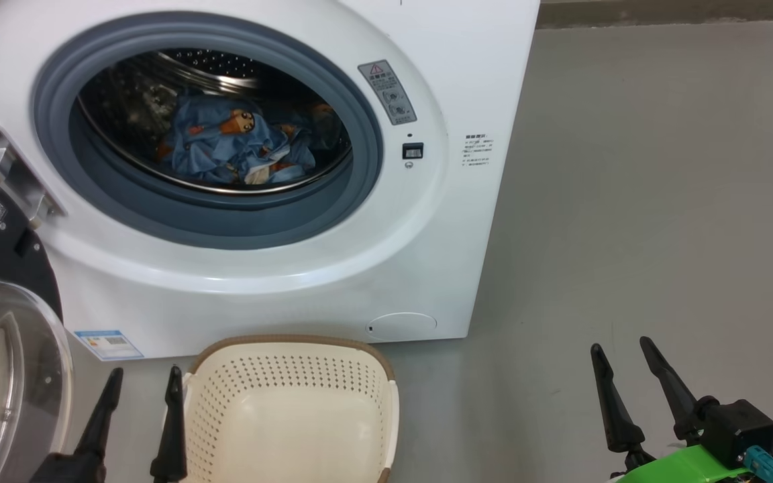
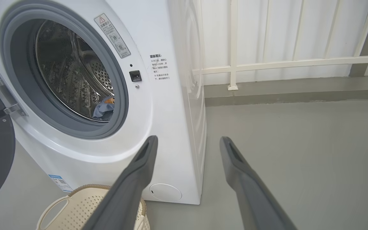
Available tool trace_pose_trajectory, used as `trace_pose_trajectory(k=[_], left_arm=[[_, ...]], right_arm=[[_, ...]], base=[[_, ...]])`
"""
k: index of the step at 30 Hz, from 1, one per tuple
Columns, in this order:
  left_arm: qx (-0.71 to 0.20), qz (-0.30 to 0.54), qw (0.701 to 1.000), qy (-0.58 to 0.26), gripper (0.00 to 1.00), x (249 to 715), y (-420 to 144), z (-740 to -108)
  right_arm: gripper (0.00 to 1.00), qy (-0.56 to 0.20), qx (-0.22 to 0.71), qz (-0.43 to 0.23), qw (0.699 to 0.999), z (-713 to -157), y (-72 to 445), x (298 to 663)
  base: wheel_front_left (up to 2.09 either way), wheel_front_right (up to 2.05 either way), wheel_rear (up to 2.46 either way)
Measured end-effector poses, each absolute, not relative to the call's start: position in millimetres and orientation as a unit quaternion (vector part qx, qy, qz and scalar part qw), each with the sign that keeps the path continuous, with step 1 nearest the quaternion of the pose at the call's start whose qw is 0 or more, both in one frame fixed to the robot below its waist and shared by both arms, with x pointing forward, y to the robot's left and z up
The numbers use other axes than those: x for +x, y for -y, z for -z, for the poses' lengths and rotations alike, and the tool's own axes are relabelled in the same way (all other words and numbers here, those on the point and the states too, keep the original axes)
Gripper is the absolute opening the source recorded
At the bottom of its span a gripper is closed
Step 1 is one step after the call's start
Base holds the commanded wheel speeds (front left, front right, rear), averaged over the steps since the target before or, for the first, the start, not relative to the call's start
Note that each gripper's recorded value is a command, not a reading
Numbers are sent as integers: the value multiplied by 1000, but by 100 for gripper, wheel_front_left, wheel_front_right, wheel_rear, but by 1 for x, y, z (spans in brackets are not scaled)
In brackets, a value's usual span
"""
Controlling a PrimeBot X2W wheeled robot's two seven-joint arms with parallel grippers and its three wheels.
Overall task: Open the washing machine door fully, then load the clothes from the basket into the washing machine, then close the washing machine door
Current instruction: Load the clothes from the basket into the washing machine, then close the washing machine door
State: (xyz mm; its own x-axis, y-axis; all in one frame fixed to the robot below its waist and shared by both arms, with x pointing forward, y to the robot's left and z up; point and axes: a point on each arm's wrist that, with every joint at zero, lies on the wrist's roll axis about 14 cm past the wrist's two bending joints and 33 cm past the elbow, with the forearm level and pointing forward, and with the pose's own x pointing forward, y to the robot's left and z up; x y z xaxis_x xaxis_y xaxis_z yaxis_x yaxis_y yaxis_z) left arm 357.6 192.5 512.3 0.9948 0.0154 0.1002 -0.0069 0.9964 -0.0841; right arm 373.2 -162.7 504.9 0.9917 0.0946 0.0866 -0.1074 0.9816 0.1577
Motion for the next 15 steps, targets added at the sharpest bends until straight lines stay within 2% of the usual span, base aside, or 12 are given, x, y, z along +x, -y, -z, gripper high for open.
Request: trace_pose_trajectory(k=[15], left_arm=[[-45, -13, 999, 19, 100, 352, -192, -492]], right_arm=[[100, 55, 56, -51, 996, -515, 165, 371]], base=[[0, 0, 0]])
